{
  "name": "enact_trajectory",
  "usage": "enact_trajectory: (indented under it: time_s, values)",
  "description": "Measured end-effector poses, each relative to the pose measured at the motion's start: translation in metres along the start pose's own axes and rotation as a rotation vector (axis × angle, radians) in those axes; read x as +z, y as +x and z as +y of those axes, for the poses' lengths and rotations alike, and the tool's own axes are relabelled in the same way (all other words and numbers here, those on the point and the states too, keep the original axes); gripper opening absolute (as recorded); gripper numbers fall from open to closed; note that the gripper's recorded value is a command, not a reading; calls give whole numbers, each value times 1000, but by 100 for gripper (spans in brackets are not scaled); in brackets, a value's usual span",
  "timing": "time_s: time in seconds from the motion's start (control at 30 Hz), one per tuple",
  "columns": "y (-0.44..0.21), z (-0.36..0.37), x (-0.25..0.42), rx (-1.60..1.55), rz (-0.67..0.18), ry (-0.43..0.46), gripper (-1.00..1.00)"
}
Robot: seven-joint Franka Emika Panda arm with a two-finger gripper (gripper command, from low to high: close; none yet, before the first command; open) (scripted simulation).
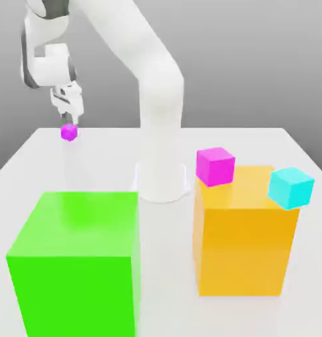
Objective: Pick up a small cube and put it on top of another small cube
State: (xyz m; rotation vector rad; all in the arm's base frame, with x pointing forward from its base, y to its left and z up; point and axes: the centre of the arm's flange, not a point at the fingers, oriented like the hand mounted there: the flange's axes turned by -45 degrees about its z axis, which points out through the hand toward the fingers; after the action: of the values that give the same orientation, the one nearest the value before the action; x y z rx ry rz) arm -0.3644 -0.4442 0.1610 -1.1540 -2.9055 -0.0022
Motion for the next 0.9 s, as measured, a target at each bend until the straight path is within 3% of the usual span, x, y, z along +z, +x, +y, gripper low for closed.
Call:
enact_trajectory:
  time_s: [0.1, 0.4, 0.63, 0.9]
  values:
    - [-9, -5, -30, -9, -6, -6, 100]
    - [248, 28, -80, 302, 153, -69, 100]
    - [398, 126, -125, 459, 225, -87, 100]
    - [514, 293, -177, 643, 285, -133, 100]
